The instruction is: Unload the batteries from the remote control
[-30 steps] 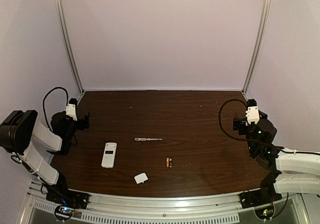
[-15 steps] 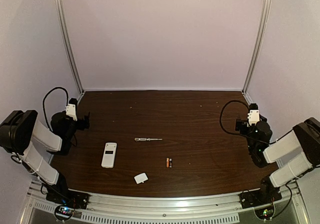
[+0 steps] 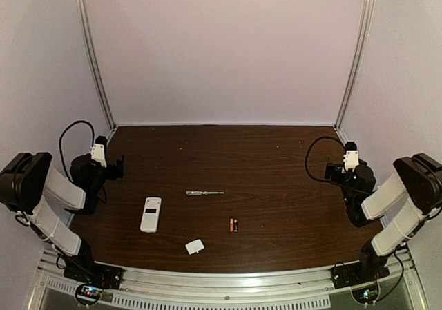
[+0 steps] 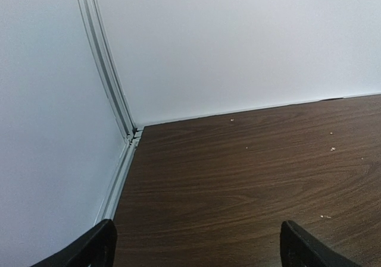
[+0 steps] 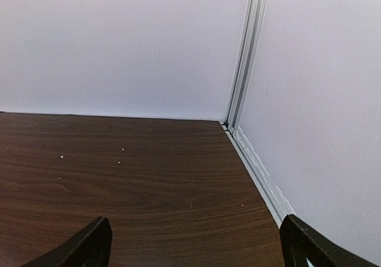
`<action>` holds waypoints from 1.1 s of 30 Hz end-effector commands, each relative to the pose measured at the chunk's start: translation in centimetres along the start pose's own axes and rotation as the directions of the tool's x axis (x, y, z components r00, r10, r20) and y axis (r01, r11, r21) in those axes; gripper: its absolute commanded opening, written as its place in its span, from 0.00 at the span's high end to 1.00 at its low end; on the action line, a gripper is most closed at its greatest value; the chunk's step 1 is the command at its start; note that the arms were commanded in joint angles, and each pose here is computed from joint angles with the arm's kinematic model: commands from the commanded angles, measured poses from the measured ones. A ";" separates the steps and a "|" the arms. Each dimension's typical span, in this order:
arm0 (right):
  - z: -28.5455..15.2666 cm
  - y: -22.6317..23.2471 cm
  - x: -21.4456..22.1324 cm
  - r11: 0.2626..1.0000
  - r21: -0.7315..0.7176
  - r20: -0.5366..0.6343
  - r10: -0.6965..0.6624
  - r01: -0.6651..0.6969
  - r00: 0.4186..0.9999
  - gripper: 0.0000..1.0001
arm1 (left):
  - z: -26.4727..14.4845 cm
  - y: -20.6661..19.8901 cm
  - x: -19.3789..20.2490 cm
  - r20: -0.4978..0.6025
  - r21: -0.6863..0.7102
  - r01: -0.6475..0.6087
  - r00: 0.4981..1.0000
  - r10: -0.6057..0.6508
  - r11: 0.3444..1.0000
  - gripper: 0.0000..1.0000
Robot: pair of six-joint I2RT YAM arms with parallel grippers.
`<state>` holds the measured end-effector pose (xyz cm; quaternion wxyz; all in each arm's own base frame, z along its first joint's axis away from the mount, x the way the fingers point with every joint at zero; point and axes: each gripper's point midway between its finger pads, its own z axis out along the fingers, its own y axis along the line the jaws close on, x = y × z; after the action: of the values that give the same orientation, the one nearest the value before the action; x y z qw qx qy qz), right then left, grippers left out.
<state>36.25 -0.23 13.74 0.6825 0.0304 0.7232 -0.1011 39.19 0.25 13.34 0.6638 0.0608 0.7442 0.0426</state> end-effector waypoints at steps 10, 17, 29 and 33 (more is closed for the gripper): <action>1.1 0.2 -0.9 0.999 -0.018 0.016 0.045 -0.045 0.999 0.00 | -0.2 0.0 -0.4 0.026 0.001 0.008 1.000 -0.008 1.000 0.03; 1.1 0.2 -0.9 0.999 -0.017 0.015 0.045 -0.044 0.999 0.00 | -0.2 0.0 -0.4 0.027 0.001 0.008 1.000 -0.008 1.000 0.03; 1.1 0.2 -0.9 0.999 -0.018 0.015 0.044 -0.044 0.999 0.00 | -0.2 0.0 -0.5 0.028 0.001 0.007 1.000 -0.007 1.000 0.03; 1.3 0.3 -0.8 0.999 -0.021 0.008 0.044 -0.044 0.999 0.00 | -0.2 0.0 -0.4 0.027 0.001 0.008 1.000 -0.008 1.000 0.03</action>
<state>37.21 -0.08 14.54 0.6903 0.0378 0.7178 -0.0833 39.19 0.24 13.34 0.6638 0.0609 0.7442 0.0425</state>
